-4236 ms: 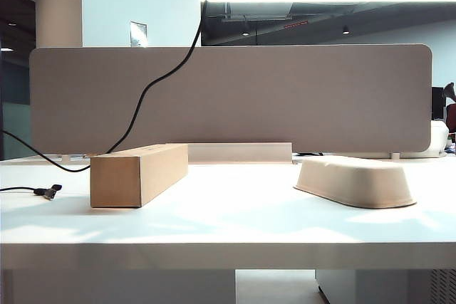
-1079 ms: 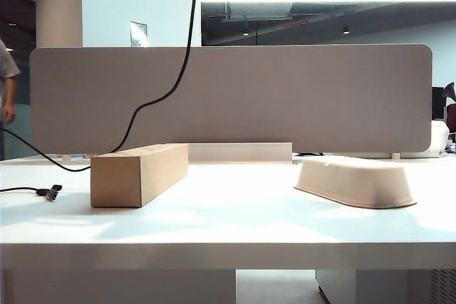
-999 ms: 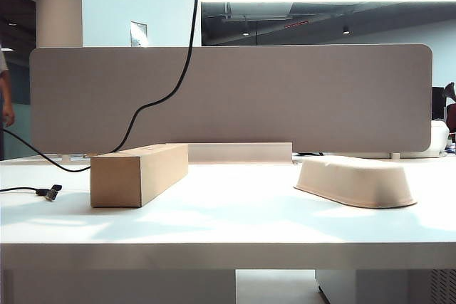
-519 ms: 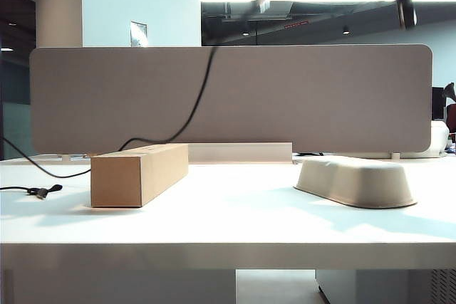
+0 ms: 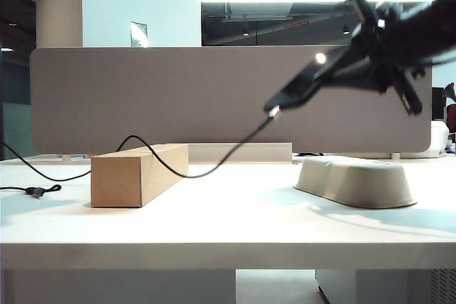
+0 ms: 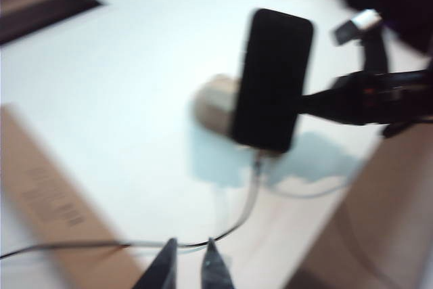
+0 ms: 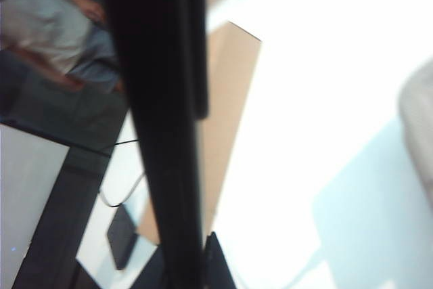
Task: Pick up the charging cable and the phone, plug the charging cable into the charging port on the phone, and finally place them back on the table.
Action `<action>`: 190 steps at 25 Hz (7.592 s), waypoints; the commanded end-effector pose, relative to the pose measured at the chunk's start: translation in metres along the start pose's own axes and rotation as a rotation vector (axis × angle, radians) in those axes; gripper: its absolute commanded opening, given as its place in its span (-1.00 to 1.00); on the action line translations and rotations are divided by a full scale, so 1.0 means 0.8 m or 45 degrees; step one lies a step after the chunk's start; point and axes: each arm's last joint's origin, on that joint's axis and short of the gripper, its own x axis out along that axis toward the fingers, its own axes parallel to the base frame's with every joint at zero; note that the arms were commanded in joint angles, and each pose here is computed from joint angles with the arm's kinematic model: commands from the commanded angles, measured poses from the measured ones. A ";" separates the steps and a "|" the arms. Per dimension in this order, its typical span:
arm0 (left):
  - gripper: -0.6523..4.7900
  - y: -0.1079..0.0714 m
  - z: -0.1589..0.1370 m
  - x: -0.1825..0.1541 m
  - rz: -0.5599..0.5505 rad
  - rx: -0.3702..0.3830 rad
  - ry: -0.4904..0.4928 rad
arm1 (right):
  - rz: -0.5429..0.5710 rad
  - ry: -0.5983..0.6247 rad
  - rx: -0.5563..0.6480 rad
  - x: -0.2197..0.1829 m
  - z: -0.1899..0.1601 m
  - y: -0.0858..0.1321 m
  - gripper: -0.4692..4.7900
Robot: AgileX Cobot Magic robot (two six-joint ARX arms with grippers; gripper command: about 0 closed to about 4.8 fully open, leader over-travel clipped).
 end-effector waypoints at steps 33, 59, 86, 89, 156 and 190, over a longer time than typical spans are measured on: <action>-0.78 -0.080 -0.062 -0.096 0.267 0.230 -0.144 | -0.409 0.060 0.341 0.034 -0.033 -0.071 0.24; -0.78 -0.101 -0.200 -0.081 0.376 0.295 -0.271 | -0.302 -0.217 -0.530 -0.170 0.009 0.058 -0.83; -0.78 -0.090 -0.294 -0.044 0.579 0.152 -0.545 | -0.275 -0.559 -0.693 -0.233 -0.142 0.005 -0.83; -0.78 -0.085 -0.302 -0.039 0.655 0.118 -0.508 | -0.296 -0.533 -0.671 -0.228 -0.147 -0.006 -0.83; -0.78 -0.084 -0.302 -0.039 0.682 0.109 -0.501 | -0.676 -0.622 -0.919 -0.208 -0.169 -0.047 -0.82; -0.78 -0.088 -0.303 -0.044 0.687 0.122 -0.531 | -0.673 -0.620 -0.921 -0.208 -0.169 -0.047 -0.82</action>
